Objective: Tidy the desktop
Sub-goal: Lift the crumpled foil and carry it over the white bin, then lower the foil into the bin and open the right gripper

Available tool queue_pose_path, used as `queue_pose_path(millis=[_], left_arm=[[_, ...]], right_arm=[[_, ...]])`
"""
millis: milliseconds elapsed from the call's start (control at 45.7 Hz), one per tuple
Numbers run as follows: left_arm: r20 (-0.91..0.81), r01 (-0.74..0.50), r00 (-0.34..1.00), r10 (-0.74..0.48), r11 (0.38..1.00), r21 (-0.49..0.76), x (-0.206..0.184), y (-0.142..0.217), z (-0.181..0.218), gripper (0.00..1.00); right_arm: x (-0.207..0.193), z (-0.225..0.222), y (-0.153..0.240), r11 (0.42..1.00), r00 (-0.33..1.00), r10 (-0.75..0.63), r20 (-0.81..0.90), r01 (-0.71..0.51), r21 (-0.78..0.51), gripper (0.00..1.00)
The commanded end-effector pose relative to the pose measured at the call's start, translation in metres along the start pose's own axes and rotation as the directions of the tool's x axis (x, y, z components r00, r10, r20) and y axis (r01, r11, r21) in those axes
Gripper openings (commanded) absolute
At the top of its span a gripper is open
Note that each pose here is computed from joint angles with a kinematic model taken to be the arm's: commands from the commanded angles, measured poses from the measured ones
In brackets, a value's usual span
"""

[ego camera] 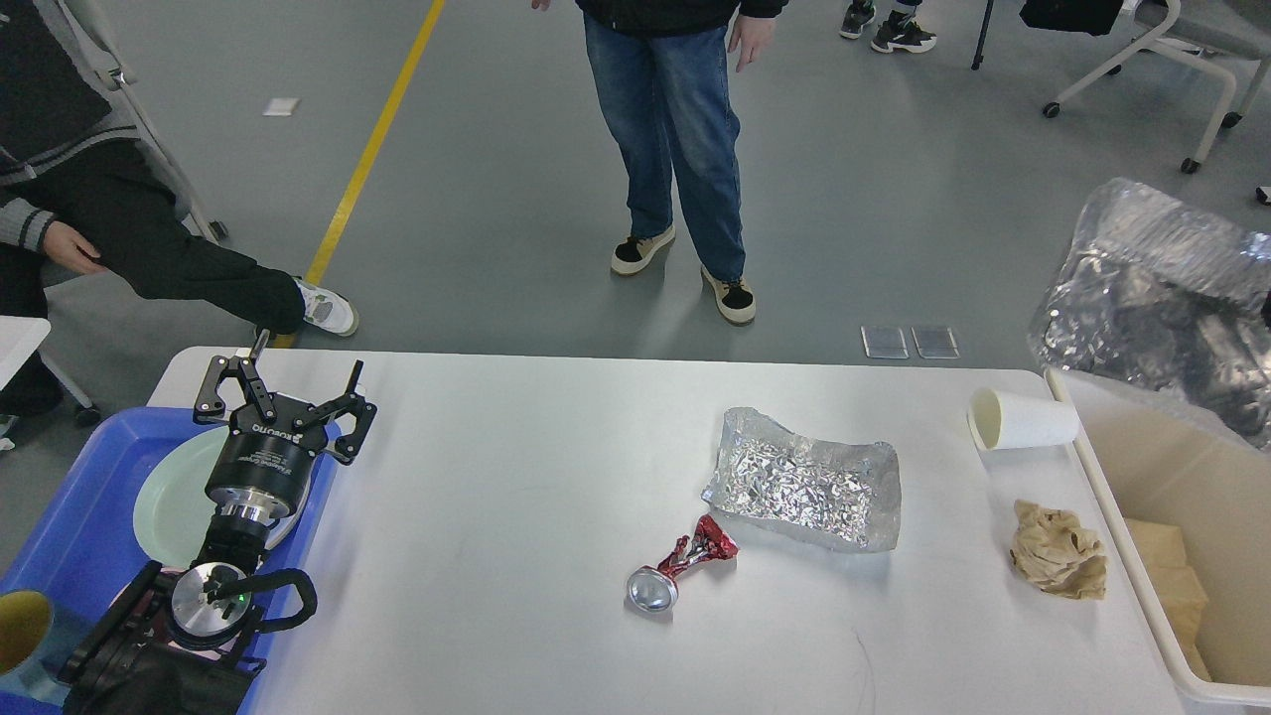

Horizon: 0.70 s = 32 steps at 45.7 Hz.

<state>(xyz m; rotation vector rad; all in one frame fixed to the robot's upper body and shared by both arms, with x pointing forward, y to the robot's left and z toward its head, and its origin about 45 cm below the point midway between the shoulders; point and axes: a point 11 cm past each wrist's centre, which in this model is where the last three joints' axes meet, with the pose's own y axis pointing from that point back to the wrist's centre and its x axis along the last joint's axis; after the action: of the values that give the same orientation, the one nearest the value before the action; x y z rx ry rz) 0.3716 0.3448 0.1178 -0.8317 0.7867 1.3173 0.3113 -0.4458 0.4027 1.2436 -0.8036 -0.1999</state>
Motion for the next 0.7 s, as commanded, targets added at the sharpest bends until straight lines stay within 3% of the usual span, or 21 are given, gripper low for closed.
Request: queue_pose_path(millis=[0,285,679], left_arm=[[0.0,0.0,1.0,0.0,1.0,-0.001,0.0,0.0,0.0,0.96],[0.0,0.0,1.0,0.0,1.0,-0.001,0.0,0.0,0.0,0.96],[0.0,0.0,1.0,0.0,1.0,-0.001,0.0,0.0,0.0,0.96]], right_arm=[[0.019,0.029,-0.022,0.997,0.992,0.079,0.102,-0.077,-0.022,0.0],[0.025,0.077,-0.096,0.961,0.94,0.261,0.22,-0.233,-0.146,0.0],[0.035,0.119,-0.184,0.927,0.868,0.367,0.334,-0.312,-0.208,0.0]])
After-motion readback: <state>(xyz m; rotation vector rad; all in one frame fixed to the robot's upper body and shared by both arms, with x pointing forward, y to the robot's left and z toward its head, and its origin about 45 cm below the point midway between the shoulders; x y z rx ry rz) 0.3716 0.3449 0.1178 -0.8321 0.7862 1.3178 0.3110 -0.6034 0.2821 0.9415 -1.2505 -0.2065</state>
